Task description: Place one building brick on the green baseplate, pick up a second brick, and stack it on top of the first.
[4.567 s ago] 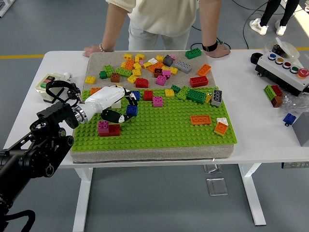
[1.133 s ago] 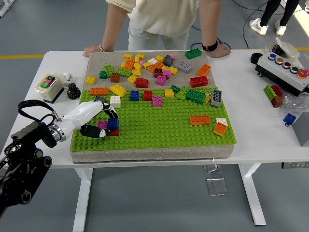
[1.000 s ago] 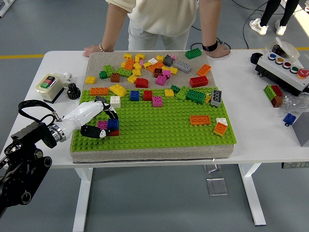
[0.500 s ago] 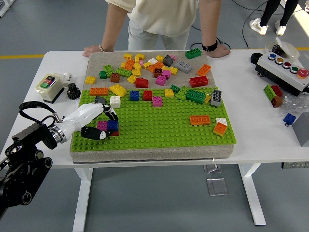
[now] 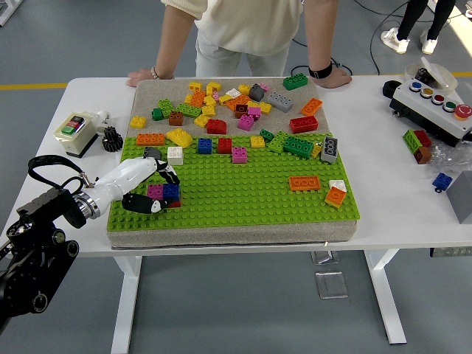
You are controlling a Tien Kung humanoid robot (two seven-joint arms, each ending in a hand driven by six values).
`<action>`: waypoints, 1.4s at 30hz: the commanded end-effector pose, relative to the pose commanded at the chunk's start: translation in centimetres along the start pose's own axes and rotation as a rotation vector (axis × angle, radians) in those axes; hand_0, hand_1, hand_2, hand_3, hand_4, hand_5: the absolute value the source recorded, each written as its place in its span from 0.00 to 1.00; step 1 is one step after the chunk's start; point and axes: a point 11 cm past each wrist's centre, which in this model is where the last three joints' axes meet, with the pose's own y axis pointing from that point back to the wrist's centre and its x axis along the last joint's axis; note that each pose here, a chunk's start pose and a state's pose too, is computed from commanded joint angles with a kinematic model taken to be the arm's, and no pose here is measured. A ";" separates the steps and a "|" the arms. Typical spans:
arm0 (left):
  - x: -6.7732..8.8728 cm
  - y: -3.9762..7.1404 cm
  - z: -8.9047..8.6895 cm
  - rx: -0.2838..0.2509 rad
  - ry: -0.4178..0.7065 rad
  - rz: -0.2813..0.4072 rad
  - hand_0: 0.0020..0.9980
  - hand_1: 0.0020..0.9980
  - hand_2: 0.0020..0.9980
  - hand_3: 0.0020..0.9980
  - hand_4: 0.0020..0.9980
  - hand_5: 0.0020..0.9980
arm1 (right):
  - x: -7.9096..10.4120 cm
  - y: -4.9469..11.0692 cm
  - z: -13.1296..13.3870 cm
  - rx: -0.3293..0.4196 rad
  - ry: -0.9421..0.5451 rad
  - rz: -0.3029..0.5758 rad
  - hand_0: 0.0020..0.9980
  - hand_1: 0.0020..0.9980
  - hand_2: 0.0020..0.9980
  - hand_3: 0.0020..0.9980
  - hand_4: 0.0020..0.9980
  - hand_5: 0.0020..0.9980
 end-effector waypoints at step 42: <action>1.1 0.3 0.7 -0.040 -0.002 0.031 0.91 0.72 0.64 0.68 0.92 0.20 | -0.1 0.0 0.0 -0.003 -0.008 -0.006 0.74 0.66 0.71 0.60 0.92 0.51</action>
